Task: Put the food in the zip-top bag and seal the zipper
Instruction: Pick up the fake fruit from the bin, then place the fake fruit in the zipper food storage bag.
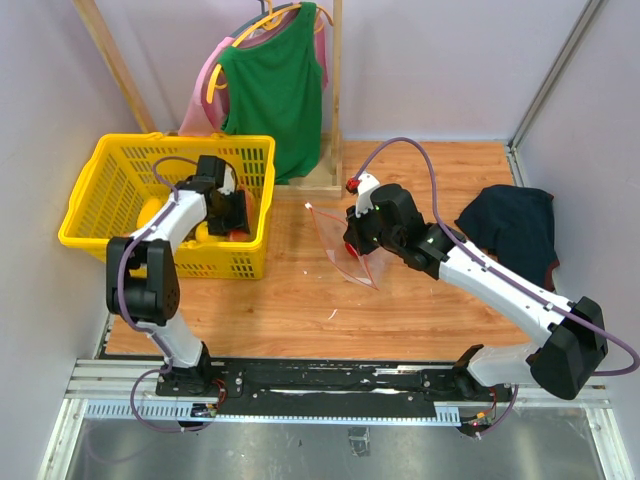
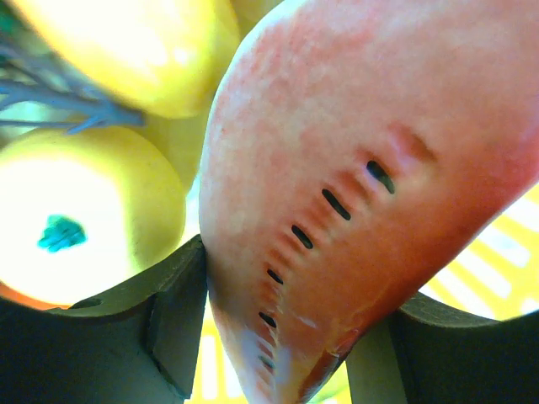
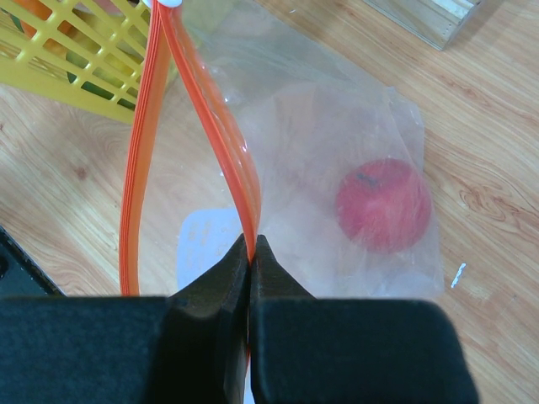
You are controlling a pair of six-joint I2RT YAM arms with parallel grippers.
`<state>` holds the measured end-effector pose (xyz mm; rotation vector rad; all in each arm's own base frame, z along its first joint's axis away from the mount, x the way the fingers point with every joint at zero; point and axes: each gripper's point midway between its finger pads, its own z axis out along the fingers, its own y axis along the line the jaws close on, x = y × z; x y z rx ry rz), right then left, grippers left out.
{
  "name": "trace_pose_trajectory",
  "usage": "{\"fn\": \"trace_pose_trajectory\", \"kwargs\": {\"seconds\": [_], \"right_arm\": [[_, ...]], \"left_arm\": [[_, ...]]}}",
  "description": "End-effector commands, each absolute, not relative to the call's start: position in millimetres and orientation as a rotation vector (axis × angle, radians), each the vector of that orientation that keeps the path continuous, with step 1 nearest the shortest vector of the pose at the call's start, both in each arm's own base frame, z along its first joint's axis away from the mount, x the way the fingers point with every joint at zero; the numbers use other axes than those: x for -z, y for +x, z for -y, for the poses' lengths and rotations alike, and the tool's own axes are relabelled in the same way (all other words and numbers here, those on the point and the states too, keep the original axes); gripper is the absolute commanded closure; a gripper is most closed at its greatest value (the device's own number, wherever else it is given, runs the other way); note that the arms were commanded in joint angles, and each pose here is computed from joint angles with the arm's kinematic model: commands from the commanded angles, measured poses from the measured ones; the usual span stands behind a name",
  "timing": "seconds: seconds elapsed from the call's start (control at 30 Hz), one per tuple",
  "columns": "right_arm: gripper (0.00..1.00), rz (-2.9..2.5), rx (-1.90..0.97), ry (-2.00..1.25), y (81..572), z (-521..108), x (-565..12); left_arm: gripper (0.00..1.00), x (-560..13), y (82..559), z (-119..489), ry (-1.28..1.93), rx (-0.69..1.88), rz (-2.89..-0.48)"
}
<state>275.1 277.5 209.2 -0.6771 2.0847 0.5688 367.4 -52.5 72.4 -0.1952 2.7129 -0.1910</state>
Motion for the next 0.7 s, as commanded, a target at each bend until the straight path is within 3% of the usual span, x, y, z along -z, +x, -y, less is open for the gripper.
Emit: {"fn": "trace_pose_trajectory", "kwargs": {"seconds": [0.0, 0.13, 0.67], "right_arm": [[0.99, -2.071, -0.57, -0.667, 278.2, -276.6, -211.5], [0.99, -2.066, -0.573, -0.667, 278.4, -277.0, -213.5], [0.99, -2.041, -0.592, -0.654, 278.0, -278.2, -219.2]], "left_arm": [[0.75, -106.1, 374.5, 48.9, -0.217, 0.177, -2.592], [0.8, -138.8, 377.6, 44.5, -0.238, 0.164, -2.483], [0.81, -295.7, 361.0, 71.3, -0.15, 0.347, -1.973]]}}
